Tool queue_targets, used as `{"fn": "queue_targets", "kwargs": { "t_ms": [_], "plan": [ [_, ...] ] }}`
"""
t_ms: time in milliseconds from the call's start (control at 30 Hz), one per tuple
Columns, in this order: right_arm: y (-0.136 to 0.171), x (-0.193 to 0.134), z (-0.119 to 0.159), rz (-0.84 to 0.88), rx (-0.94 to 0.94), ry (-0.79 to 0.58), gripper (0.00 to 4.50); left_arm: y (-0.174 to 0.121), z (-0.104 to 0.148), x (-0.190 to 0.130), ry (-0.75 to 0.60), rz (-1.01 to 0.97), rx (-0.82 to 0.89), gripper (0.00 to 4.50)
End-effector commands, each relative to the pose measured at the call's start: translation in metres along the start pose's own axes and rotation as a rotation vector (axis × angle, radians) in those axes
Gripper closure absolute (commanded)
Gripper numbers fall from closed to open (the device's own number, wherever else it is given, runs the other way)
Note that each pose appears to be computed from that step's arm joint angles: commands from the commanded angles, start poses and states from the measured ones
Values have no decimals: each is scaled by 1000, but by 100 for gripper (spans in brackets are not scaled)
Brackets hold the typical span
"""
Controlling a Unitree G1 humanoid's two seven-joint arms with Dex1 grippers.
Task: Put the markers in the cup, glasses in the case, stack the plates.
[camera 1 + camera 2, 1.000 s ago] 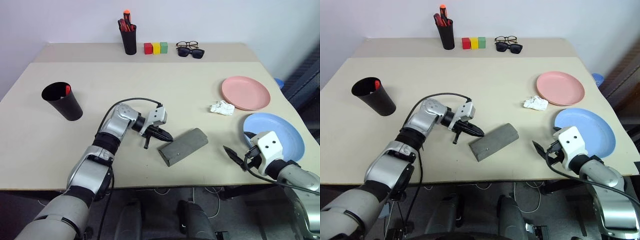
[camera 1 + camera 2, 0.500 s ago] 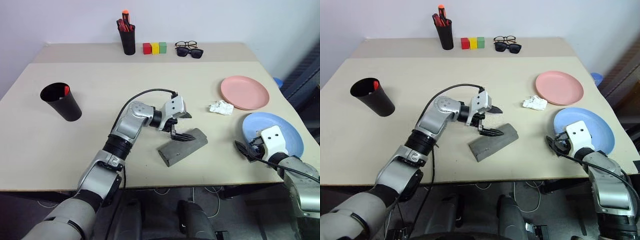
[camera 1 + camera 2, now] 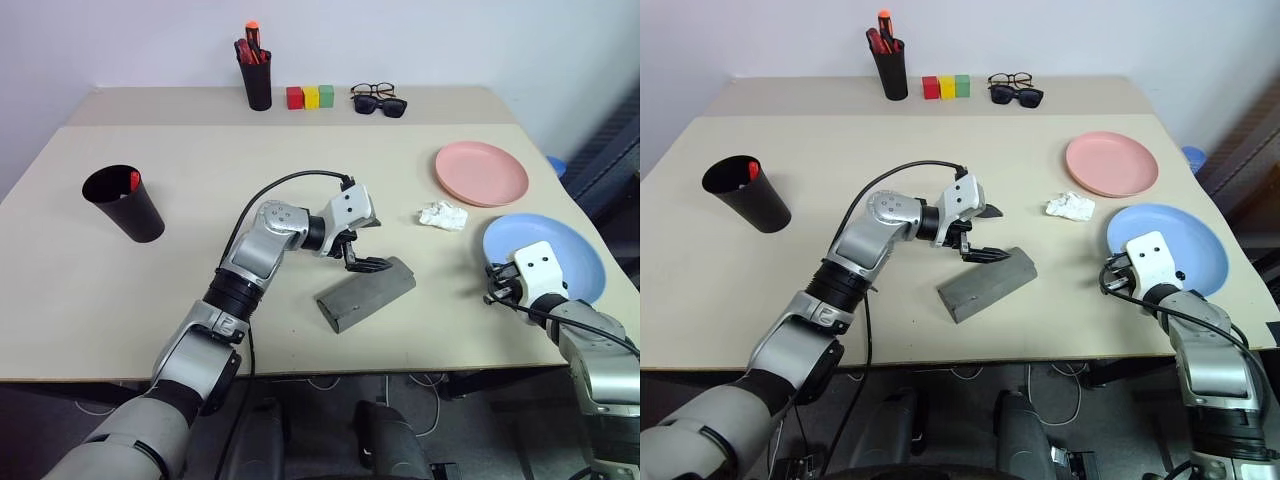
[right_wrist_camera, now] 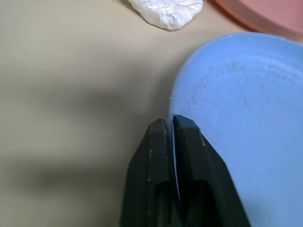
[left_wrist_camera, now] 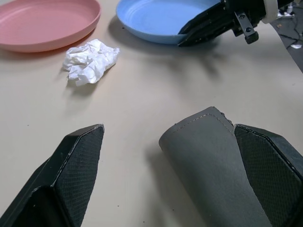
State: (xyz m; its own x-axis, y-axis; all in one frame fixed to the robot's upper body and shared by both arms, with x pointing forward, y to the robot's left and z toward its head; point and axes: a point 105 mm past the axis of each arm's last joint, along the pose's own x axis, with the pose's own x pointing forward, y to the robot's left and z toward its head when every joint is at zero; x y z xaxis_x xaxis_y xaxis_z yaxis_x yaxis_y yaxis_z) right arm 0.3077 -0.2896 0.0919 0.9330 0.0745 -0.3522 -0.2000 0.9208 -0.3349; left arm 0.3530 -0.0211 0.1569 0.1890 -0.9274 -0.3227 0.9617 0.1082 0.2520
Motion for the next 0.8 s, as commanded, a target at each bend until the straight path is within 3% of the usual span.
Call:
{"fn": "queue_targets", "kwargs": {
  "t_ms": [33, 300, 600, 800],
  "plan": [
    [-11, -4, 8, -79, -36, 5, 443, -2, 12, 0, -37, 2, 27, 0],
    [-42, -3, 61, -248, -146, -107, 443, -4, 9, -2, -39, 21, 20, 0],
    [-56, 56, 136, -195, -246, -285, 443, -2, 7, -7, -42, 80, -5, 0],
    [-47, 97, 159, -124, -243, -318, 443, 1, 3, -20, -35, 150, -34, 0]
  ]
}}
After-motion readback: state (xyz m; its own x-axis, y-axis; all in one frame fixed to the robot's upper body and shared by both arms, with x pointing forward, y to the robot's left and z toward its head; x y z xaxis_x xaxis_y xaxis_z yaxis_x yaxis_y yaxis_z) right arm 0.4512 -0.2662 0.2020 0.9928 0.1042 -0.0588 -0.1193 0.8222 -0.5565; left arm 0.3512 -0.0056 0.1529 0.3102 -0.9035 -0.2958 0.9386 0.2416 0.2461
